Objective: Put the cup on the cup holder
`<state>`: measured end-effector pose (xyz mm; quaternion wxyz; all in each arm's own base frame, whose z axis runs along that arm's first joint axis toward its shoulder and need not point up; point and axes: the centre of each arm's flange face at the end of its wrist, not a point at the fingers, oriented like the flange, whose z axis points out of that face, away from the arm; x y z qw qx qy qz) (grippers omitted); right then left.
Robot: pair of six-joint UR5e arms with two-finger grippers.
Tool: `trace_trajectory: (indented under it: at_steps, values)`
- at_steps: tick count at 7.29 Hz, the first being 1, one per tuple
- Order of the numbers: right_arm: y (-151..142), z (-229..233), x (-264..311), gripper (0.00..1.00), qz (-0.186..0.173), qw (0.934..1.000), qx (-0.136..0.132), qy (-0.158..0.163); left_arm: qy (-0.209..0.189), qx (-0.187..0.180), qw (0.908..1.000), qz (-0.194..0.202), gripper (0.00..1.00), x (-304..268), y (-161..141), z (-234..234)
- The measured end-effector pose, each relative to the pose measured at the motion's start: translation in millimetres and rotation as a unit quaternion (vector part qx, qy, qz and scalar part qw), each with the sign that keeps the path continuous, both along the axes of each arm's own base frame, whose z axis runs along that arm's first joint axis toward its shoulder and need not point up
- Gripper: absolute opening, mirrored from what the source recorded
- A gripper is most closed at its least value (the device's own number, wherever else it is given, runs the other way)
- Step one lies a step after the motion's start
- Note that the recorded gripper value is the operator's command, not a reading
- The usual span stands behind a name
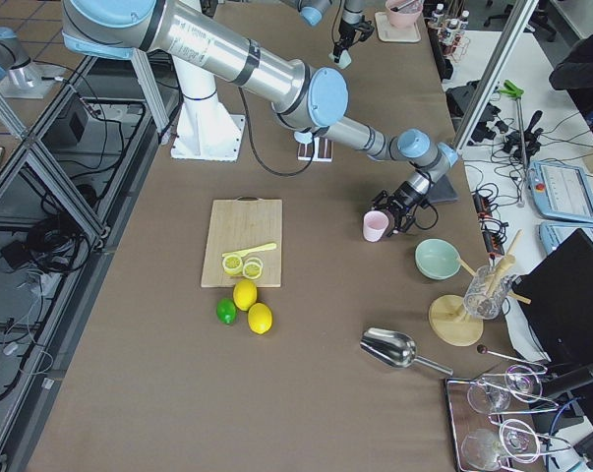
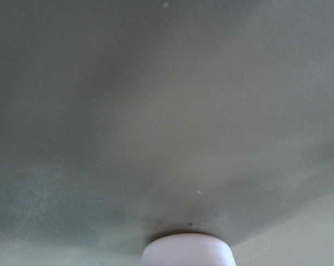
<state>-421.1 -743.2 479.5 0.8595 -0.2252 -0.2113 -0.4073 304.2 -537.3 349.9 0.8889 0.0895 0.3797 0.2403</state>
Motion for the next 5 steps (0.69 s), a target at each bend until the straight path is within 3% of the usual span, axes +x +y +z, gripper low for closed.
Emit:
trace_trajectory:
  at_steps: [2,5]
  values:
    - [3.2,1.5,-4.6,1.0,-0.028,0.9996,0.009,-0.005,0.118,0.072,0.9884,-0.063,0.21,-8.4,30.2,-27.9]
    - [4.2,3.0,-4.6,1.0,-0.057,0.9982,0.016,-0.012,0.235,0.192,0.9454,-0.119,0.22,-15.3,81.3,-41.4]
